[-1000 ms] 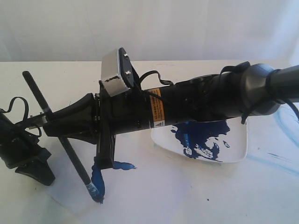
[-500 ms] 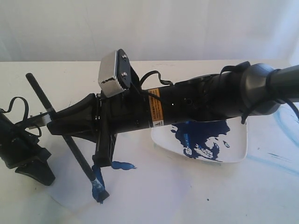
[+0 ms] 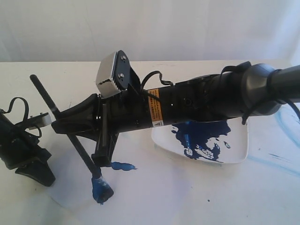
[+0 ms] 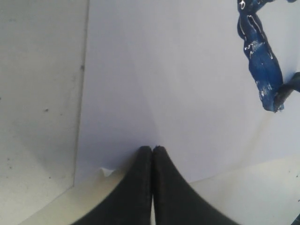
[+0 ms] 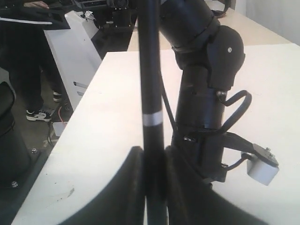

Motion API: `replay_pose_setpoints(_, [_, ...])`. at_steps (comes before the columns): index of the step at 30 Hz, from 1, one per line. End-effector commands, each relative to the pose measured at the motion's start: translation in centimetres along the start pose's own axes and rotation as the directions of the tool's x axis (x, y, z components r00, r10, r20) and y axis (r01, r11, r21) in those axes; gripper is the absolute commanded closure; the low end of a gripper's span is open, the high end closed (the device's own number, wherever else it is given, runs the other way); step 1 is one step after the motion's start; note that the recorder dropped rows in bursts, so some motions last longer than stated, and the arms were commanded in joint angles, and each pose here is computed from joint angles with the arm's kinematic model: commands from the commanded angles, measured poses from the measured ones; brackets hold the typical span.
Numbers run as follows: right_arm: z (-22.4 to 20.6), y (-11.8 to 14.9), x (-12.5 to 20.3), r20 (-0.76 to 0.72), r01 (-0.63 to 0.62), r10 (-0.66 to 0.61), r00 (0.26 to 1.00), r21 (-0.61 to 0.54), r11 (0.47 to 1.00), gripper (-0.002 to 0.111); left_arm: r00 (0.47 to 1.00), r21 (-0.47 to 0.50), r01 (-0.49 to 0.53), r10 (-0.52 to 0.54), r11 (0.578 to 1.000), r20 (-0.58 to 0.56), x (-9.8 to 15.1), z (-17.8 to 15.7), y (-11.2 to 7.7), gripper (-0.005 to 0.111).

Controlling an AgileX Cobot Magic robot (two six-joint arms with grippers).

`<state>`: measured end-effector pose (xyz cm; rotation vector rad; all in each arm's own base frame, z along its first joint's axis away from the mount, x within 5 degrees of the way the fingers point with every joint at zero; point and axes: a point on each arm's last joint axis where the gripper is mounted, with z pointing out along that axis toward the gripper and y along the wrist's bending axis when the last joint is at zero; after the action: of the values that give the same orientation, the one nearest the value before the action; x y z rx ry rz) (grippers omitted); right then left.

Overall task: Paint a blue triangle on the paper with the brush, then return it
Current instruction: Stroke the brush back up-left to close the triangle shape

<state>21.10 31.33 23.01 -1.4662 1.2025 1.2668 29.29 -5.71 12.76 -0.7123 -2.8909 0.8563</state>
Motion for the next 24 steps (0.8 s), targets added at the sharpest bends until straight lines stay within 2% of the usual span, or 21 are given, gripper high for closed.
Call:
replay_pose_setpoints(1, [-0.29, -0.57, 0.00, -0.019, 0.022, -0.021, 1.000, 0.036, 0.999, 0.108, 1.000, 0.008, 0.004, -0.004, 1.000, -0.004, 0.06, -0.03, 0.06, 0.107])
replay_pose_setpoints(24, [-0.60, -1.25, 0.11, -0.085, 0.055, -0.045, 0.995, 0.120, 0.991, 0.108, 1.000, 0.006, 0.003, -0.003, 1.000, -0.002, 0.05, -0.03, 0.07, 0.107])
